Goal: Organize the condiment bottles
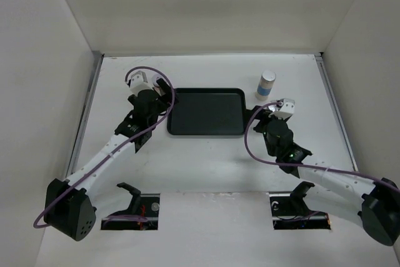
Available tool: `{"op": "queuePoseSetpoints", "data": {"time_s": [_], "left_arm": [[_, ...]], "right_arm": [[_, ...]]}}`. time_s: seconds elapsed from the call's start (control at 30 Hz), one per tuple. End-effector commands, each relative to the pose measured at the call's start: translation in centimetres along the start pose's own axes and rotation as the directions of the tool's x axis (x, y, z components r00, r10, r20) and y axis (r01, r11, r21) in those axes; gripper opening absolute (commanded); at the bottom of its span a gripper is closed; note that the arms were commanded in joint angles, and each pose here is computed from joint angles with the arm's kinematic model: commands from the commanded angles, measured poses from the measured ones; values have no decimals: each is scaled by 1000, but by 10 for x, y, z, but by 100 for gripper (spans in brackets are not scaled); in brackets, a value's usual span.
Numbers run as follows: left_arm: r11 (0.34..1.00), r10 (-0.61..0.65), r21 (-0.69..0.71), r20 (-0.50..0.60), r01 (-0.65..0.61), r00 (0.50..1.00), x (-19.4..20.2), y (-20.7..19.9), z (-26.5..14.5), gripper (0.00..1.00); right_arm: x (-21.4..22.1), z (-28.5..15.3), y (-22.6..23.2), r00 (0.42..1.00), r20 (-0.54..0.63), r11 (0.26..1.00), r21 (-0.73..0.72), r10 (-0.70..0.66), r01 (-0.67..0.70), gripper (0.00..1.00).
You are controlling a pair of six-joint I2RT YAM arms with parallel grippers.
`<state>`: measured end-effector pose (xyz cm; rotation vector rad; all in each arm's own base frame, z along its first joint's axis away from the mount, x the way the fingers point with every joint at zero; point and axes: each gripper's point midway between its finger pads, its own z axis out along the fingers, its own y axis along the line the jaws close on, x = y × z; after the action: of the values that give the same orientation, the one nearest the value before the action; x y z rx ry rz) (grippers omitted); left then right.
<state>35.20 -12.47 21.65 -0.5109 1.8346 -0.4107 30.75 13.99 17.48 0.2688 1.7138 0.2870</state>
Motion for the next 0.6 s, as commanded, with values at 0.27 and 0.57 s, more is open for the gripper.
{"op": "queuePoseSetpoints", "data": {"time_s": [0.27, 0.57], "left_arm": [[996, 90, -39, 251, -83, 964, -74, -15, 38, 100], [963, 255, -117, 118, -242, 960, -75, -11, 116, 59]], "right_arm": [[-20, 3, 26, 998, 42, 996, -74, 48, -45, 100], [-15, 1, 39, 999, 10, 990, -133, 50, -48, 46]]}}
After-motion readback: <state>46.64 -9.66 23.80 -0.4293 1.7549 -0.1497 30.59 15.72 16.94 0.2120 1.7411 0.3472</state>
